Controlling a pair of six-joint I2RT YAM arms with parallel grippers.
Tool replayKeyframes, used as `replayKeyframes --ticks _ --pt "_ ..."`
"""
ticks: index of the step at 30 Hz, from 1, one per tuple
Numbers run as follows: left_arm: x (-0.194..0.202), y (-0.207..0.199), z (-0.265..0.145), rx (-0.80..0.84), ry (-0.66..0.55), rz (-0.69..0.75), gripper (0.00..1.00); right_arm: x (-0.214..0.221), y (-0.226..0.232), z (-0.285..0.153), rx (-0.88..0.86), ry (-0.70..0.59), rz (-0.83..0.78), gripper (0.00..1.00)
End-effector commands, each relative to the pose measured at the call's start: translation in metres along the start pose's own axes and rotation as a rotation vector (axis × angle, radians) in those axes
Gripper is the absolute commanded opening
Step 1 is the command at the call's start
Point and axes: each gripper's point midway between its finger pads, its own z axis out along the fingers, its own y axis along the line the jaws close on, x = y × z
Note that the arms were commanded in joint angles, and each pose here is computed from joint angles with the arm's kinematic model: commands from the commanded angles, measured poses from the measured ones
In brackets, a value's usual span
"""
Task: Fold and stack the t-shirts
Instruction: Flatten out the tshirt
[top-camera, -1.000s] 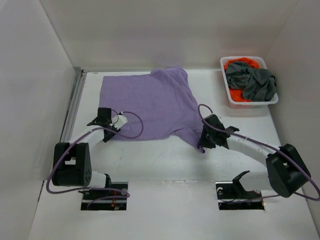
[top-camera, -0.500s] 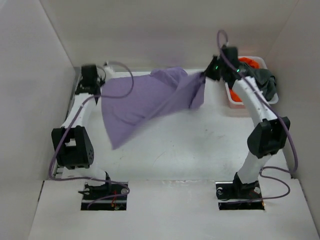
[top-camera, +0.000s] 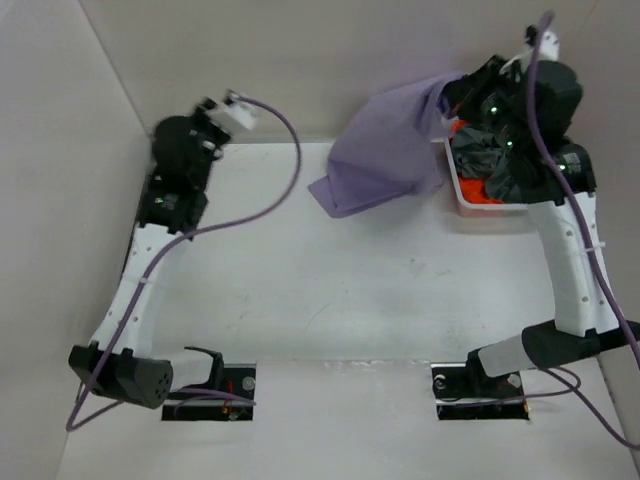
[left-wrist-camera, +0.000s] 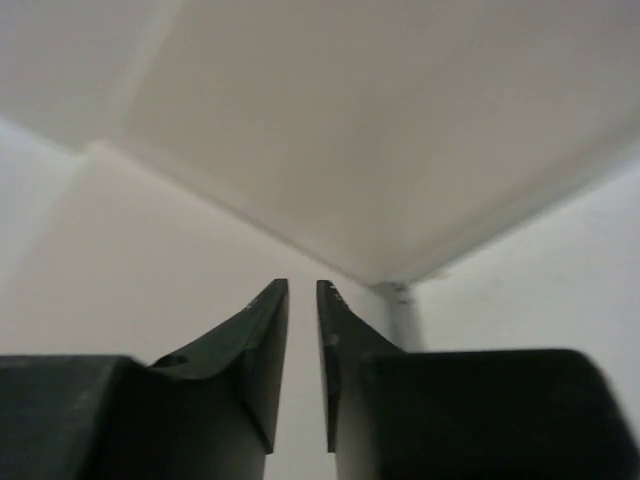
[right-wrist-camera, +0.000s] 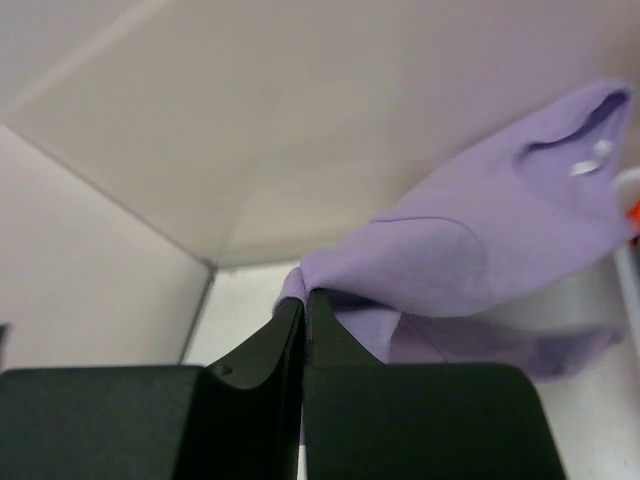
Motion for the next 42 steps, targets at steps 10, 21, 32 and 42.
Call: replayKeyframes --ticks 10,21,32,42 --pt "0.036 -0.235 -0.052 0.653 0.154 -0.037 0.6 0.035 0.101 -0.014 -0.189 0.019 -0.12 0.0" --pt "0.02 -0.243 -0.116 0.892 0.095 -0.199 0.7 -0.057 0.149 -0.088 -0.257 -0.241 -0.108 0.0" --pt "0.066 -0.296 -0.155 1.131 0.161 -0.154 0.71 -0.005 0.119 -0.075 -0.159 -0.151 -0.163 0.0" --pt "0.099 -0.37 -0.176 1.302 0.186 -0.019 0.71 0.084 0.06 -0.077 -0.139 0.043 -0.101 0.0"
